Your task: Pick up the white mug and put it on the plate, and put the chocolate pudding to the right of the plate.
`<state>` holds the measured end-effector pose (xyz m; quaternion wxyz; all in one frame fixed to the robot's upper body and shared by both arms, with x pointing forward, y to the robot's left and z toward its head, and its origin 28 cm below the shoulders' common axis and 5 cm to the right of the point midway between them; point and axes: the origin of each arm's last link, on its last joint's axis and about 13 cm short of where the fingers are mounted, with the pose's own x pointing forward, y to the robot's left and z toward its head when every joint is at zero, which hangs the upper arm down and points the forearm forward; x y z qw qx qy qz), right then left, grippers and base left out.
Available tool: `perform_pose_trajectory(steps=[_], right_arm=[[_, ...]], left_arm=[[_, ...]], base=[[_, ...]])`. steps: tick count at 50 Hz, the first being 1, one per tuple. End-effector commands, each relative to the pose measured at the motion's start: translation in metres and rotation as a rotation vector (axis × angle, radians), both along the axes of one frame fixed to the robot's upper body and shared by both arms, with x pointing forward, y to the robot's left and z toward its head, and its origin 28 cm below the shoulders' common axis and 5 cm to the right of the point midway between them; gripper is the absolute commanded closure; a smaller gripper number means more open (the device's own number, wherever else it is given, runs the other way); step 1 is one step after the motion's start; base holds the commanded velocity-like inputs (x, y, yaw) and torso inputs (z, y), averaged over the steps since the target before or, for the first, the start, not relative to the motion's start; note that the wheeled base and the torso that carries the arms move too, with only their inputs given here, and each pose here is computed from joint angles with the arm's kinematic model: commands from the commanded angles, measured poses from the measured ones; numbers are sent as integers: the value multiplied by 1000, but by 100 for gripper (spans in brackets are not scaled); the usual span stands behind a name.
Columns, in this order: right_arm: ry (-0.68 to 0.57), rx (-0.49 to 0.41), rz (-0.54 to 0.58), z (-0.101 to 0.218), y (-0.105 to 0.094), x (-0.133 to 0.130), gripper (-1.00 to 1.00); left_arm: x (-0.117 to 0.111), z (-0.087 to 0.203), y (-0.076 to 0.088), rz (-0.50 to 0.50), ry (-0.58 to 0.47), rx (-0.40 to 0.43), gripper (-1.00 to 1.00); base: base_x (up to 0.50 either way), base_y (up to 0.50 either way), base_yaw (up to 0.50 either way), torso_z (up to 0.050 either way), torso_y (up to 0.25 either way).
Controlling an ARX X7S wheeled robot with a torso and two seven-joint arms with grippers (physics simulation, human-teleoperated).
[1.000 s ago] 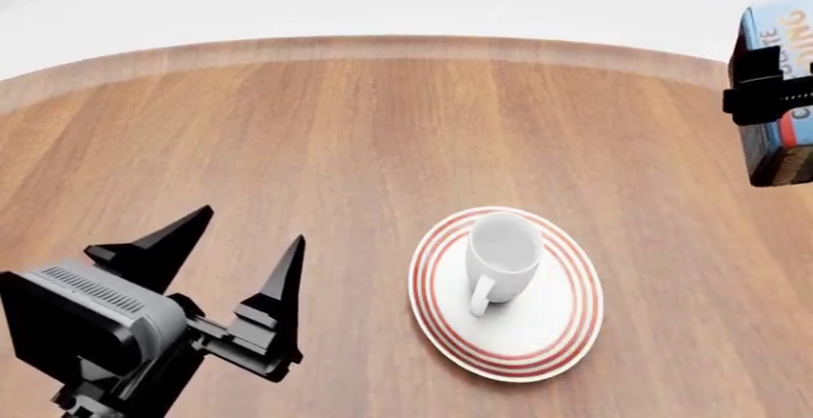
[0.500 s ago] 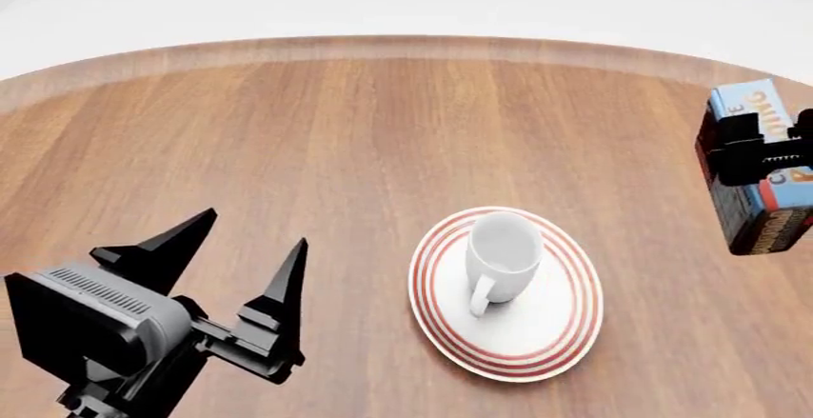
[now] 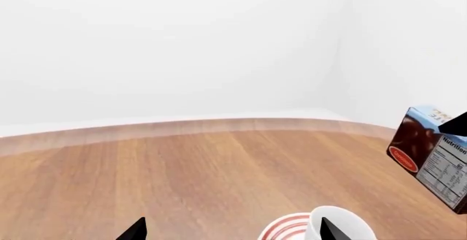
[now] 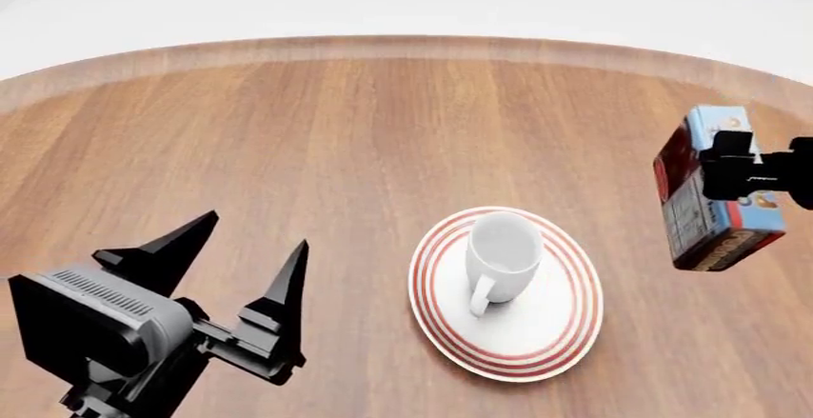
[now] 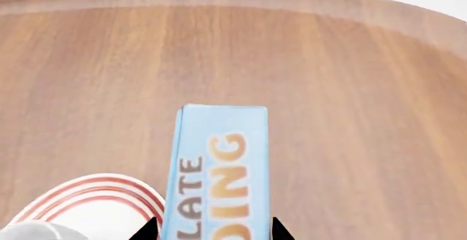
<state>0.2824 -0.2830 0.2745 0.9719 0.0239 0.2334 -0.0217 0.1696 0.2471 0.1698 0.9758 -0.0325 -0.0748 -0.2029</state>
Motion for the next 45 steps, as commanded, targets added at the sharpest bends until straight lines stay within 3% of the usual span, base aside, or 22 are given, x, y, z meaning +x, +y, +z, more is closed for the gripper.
perform_pose_trajectory(steps=[1,11,45], right_arm=[[-26,53,44,-8,-1,4,100],[44,-43,15,-18,-4,4,100],[91,-54,8,-48,-10,7,100]], left_arm=[[3,2,1,-9,-22,-30,-100],[3,1,0,-12,-21,-29,-100],[5,-2,-2,-17,-11,-26,-100]], base=[[0,0,0,0,0],[0,0,0,0,0],[0,0,0,0,0]])
